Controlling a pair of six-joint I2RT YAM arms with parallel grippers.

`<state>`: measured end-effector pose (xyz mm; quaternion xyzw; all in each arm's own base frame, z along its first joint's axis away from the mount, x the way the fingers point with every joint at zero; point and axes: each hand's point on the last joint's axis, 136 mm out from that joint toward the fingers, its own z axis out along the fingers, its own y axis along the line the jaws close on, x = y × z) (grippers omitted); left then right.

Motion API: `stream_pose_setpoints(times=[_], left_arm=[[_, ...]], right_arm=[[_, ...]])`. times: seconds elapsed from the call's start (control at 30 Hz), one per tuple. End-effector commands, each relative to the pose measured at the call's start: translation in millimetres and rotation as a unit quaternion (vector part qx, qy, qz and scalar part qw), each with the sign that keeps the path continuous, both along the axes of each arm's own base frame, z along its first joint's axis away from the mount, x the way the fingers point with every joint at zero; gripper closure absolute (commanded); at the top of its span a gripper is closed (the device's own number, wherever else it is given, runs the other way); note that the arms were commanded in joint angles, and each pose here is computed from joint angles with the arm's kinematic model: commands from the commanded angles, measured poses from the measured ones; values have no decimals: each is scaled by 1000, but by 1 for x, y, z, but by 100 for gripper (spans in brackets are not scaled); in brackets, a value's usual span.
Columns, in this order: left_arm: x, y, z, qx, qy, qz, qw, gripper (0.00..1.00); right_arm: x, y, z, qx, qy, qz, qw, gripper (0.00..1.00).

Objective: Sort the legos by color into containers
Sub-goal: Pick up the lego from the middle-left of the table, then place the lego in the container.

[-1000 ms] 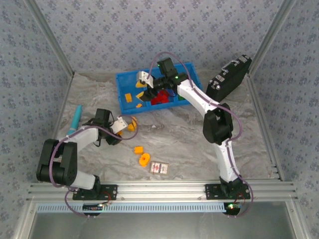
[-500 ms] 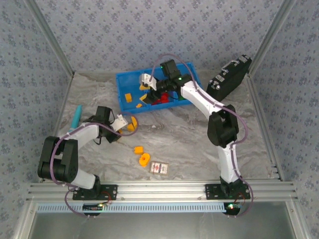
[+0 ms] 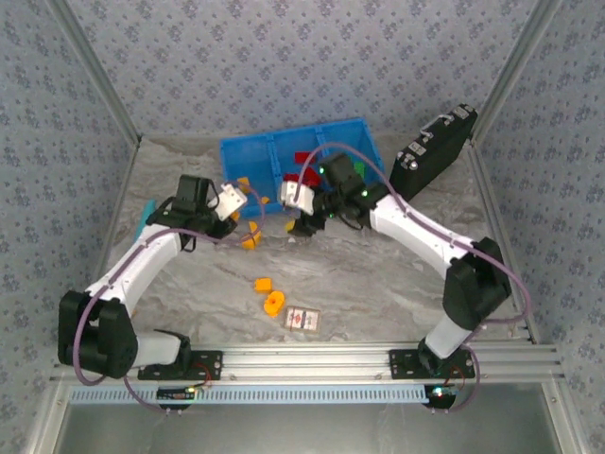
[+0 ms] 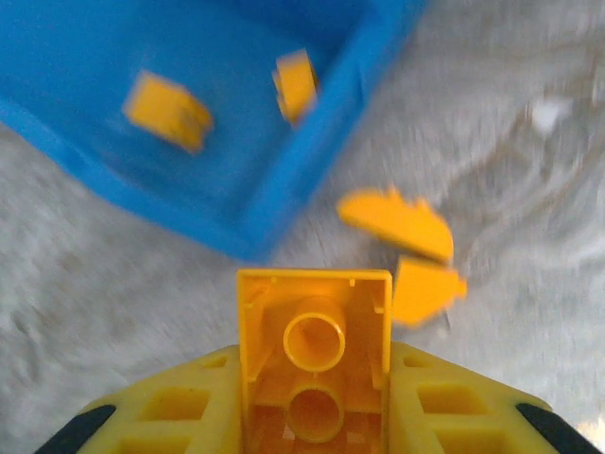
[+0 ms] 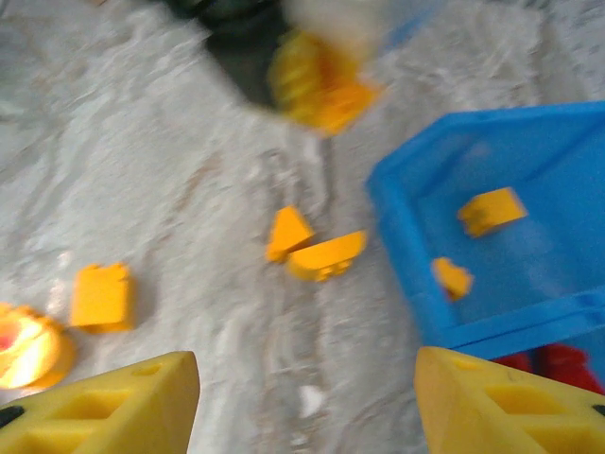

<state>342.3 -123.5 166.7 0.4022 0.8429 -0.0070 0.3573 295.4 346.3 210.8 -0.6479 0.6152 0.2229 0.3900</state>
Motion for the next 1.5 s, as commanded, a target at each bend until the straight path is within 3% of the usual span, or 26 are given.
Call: stream_pose_setpoints(times=[0.0, 0.2, 0.47, 0.67, 0.9, 1.1, 1.2, 1.33, 1.37, 1.47], left_arm=[[20, -22, 40, -28, -35, -5, 999, 76], [73, -43, 52, -27, -57, 2, 998, 77], [137, -58, 9, -16, -21, 36, 999, 77], [164, -59, -32, -8, 27, 77, 997, 76], [169, -53, -54, 8, 43, 97, 994, 58], [165, -57, -38, -17, 30, 96, 995, 35], [161, -58, -29, -22, 30, 90, 995, 31], [154, -57, 12, -57, 2, 97, 994, 27], [151, -57, 28, -75, -9, 101, 992, 26], [131, -58, 68, -110, -28, 91, 989, 25]], right_arm=[[-29, -7, -27, -23, 14, -34, 999, 37], [-95, -14, -52, -30, 7, -30, 999, 32], [-145, -19, -65, -38, 19, -23, 999, 28], [-173, -22, -69, -44, 29, -12, 999, 22], [-178, -21, -66, -42, 20, -14, 999, 19], [-177, -13, -76, -54, 24, 3, 998, 18], [-174, -9, -84, -64, 26, 11, 998, 18], [-164, -3, -88, -61, 26, 7, 998, 15], [-160, -2, -89, -56, 32, -1, 998, 0], [-153, 0, -92, -46, 65, -6, 997, 0]])
